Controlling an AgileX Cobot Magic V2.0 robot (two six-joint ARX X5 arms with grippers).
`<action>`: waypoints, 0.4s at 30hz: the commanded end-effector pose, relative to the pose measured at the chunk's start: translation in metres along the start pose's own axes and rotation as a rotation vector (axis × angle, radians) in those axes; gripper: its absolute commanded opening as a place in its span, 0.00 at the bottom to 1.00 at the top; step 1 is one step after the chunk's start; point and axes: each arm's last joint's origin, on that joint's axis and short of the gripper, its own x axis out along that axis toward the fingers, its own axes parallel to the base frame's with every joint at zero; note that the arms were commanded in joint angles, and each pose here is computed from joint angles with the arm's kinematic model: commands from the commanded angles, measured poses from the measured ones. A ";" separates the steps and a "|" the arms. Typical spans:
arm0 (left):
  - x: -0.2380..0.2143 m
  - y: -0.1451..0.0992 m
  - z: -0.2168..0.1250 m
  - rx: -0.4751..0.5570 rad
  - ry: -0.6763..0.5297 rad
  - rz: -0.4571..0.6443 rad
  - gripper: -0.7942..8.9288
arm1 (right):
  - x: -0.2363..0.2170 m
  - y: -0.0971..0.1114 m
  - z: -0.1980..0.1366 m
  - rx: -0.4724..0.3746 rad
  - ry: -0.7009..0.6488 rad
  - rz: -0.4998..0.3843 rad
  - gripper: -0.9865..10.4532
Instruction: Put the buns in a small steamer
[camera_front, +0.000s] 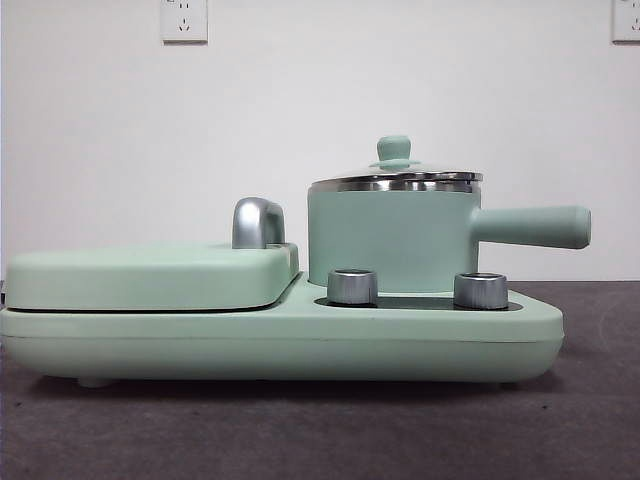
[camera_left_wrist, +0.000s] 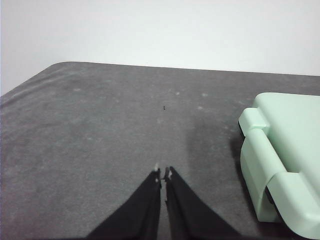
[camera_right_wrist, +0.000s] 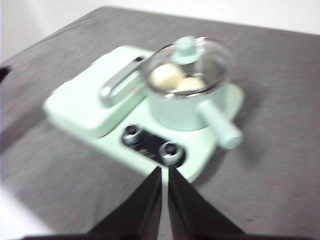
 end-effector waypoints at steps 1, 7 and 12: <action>0.002 0.000 -0.005 0.013 0.005 0.006 0.10 | 0.005 -0.005 -0.004 0.048 -0.064 -0.111 0.10; 0.002 0.000 -0.005 0.014 0.005 0.006 0.10 | 0.042 -0.030 -0.028 0.055 -0.293 -0.336 0.10; 0.002 0.000 -0.005 0.013 0.005 0.006 0.10 | 0.075 -0.057 -0.065 -0.008 -0.390 -0.452 0.10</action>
